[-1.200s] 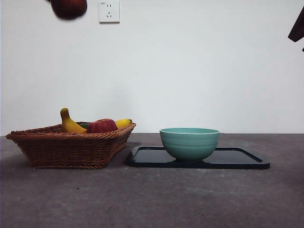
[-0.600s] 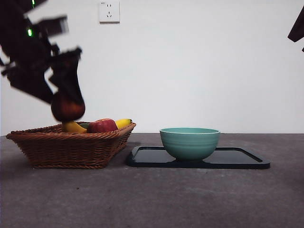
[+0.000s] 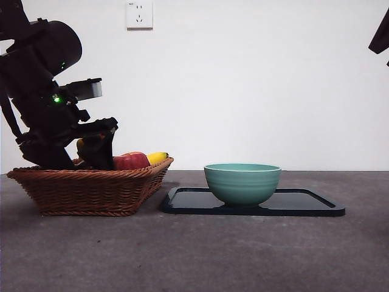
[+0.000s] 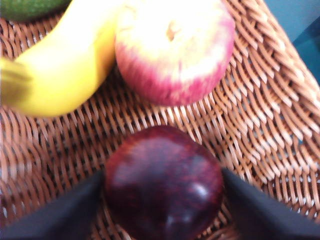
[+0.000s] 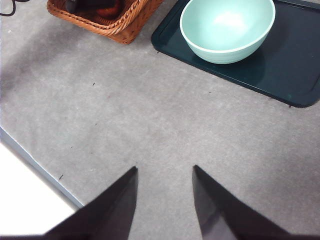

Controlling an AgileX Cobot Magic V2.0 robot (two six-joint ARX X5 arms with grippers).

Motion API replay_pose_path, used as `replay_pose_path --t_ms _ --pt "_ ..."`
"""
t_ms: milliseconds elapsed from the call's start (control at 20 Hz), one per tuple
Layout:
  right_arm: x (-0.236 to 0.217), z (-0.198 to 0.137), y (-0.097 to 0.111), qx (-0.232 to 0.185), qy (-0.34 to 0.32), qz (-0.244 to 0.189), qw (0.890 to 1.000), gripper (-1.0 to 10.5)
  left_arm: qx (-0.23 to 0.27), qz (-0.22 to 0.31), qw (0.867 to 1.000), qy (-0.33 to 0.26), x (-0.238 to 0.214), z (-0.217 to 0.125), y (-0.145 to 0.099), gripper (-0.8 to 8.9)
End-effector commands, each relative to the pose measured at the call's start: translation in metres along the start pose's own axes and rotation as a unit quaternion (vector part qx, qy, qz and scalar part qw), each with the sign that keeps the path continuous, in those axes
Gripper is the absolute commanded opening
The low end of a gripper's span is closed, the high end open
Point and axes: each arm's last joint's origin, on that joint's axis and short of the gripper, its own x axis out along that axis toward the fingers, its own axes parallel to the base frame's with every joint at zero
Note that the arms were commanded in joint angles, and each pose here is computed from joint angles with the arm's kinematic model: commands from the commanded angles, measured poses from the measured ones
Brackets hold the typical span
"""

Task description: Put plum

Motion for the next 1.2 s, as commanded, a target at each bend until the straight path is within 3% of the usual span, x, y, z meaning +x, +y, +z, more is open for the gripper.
replay_pose_path --t_ms 50,300,350,450,550,800,1200 --pt "0.000 0.002 0.001 -0.001 -0.002 0.003 1.000 1.8 0.007 -0.001 1.000 -0.003 0.001 0.003 -0.001 4.46" --pt "0.000 0.002 0.001 -0.002 -0.003 0.003 1.000 1.8 0.001 0.003 0.997 -0.083 -0.057 0.026 -0.008 4.38" --pt "0.000 0.002 0.001 -0.001 -0.002 0.003 1.000 1.8 -0.019 -0.004 0.994 -0.105 -0.073 0.029 -0.011 4.37" --pt "0.000 0.002 0.001 -0.001 -0.002 0.003 1.000 1.8 -0.026 -0.083 0.983 -0.162 -0.115 0.034 -0.023 4.36" --pt "0.000 0.002 0.001 -0.001 -0.002 0.003 1.000 1.8 -0.014 -0.146 0.972 -0.183 -0.154 0.028 -0.036 4.36" --pt "0.000 0.002 0.001 0.002 -0.002 0.003 1.000 1.8 0.002 -0.258 0.958 -0.123 -0.198 -0.004 -0.054 4.31" --pt "0.000 0.002 0.001 0.014 -0.002 0.004 1.000 1.8 0.045 -0.265 0.963 -0.028 -0.202 -0.031 -0.059 4.27"
